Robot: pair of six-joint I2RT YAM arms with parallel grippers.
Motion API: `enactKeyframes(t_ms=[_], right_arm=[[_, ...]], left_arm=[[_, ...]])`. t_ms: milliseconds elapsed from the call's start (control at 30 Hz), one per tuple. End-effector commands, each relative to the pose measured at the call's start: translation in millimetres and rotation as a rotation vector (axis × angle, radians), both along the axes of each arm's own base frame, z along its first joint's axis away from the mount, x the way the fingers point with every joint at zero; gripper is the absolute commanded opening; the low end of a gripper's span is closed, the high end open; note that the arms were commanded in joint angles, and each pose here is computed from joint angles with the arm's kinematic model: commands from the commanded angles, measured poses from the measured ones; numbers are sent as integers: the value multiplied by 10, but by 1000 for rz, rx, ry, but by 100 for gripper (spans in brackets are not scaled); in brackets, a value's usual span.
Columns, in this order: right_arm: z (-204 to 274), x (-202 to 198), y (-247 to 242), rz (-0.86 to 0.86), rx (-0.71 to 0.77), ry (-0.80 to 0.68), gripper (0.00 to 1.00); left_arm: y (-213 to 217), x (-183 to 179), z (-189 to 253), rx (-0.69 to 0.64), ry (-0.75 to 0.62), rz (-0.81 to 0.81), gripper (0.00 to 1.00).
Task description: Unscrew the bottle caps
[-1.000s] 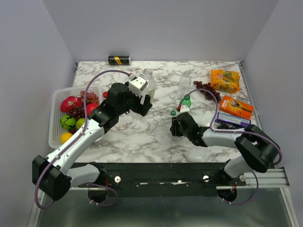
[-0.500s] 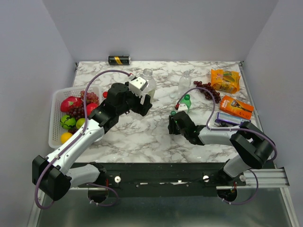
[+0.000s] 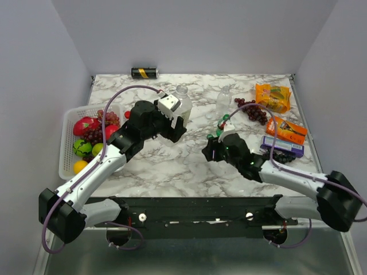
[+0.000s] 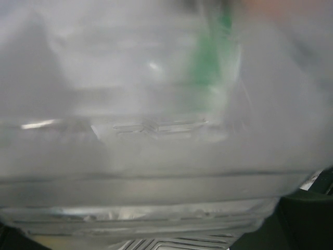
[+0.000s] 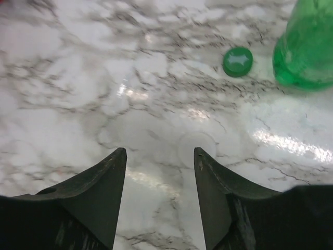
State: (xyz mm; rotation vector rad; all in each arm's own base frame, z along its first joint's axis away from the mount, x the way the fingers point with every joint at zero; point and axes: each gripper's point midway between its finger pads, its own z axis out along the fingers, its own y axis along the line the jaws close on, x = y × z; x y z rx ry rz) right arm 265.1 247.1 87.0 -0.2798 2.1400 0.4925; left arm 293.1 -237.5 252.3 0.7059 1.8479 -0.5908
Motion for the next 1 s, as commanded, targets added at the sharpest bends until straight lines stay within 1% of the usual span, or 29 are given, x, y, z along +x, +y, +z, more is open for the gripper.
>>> enactKeyframes(t_ms=[0, 33, 67, 100, 133, 167, 233, 267, 367, 500, 600, 800, 967], right_arm=[[758, -183, 45, 83, 105, -60, 64], [774, -243, -71, 68, 62, -28, 65], [932, -234, -97, 71, 62, -46, 67], [1132, -251, -129, 78, 89, -74, 70], [1363, -242, -154, 98, 124, -81, 70], [1494, -240, -195, 103, 152, -85, 71], [1893, -225, -300, 113, 242, -136, 74], [2023, -302, -254, 174, 288, -138, 74], [2424, -380, -257, 230, 352, -198, 74], [2742, -474, -249, 272, 400, -250, 75], [2844, -517, -217, 299, 420, -257, 75], [2830, -534, -118, 344, 443, -227, 75], [2787, -549, -7, 395, 473, -201, 75]], left_arm=[[-199, -171, 303, -54, -79, -137, 16], [-243, -202, 282, -53, -71, -160, 16], [-272, -220, 261, -52, -63, -170, 16], [-328, -276, 236, -34, -70, -203, 16], [-361, -285, 205, -24, -67, -215, 16], [-390, -309, 177, -13, -65, -229, 16], [-482, -393, 112, 6, -56, -268, 15], [-510, -417, 96, 18, -63, -286, 16], [-634, -574, 35, 29, -58, -357, 15], [-765, -745, -18, 36, -56, -448, 16], [-819, -835, -38, 39, -54, -487, 15], [-916, -1005, -90, 48, -45, -564, 16], [-957, -1061, -134, 61, -38, -591, 16]])
